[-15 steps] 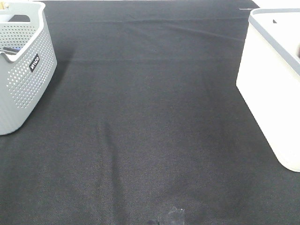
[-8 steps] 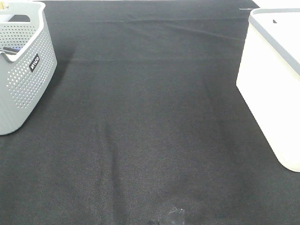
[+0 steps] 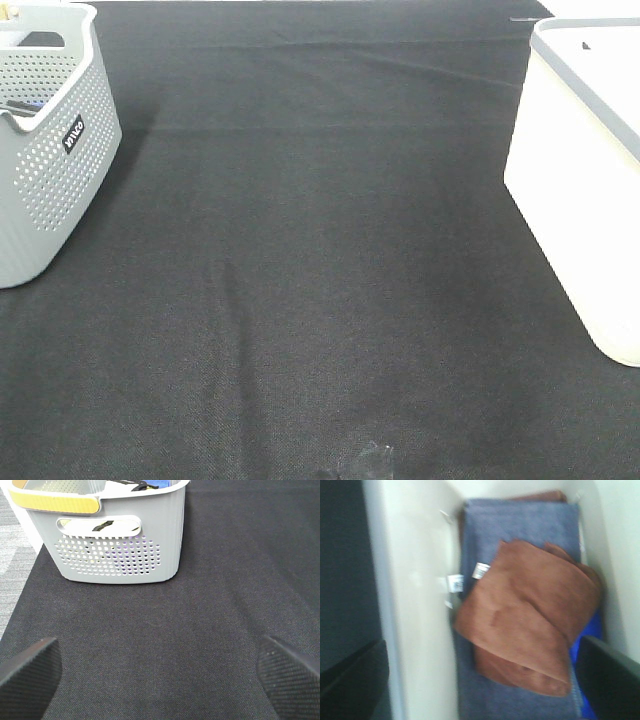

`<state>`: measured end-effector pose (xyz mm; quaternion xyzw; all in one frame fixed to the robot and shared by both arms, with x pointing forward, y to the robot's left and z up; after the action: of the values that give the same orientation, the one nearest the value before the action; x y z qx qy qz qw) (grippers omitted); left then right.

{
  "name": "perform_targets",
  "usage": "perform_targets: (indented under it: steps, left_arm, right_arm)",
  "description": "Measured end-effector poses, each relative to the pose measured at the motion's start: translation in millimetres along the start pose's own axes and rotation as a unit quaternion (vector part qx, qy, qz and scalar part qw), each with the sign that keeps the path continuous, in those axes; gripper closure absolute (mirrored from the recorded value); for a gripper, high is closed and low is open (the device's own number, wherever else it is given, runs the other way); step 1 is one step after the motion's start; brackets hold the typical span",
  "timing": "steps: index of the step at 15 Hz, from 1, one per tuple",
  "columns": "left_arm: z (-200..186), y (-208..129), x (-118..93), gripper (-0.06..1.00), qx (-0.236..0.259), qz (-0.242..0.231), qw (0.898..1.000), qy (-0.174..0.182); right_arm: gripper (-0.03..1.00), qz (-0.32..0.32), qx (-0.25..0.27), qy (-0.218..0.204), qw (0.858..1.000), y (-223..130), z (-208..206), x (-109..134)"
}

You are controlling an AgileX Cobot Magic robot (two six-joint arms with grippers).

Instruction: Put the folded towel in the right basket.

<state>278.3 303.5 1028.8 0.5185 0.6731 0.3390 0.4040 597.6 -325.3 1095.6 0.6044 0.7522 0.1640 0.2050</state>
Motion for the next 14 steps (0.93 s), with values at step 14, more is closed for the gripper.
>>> perform_targets:
  steps: [14]
  left_arm:
    - [0.0, 0.0, 0.0, -0.04, 0.000, 0.000, 1.000, 0.000]
  right_arm:
    - [0.00, -0.016, -0.102, -0.024, 0.994, -165.1, -132.3, 75.4]
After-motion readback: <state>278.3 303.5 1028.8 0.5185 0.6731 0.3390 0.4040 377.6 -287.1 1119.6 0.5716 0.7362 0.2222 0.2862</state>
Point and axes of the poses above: a point on each arm's last joint axis where the gripper is mounted, z pointing out along that axis toward the gripper, x along the wrist's bending axis when the last joint is at zero, y = z × x, the point moved 5 cm from there along z, pointing out along that axis toward the gripper, and after that the axes turned 13 degrees about -z, right-handed, at the moved point
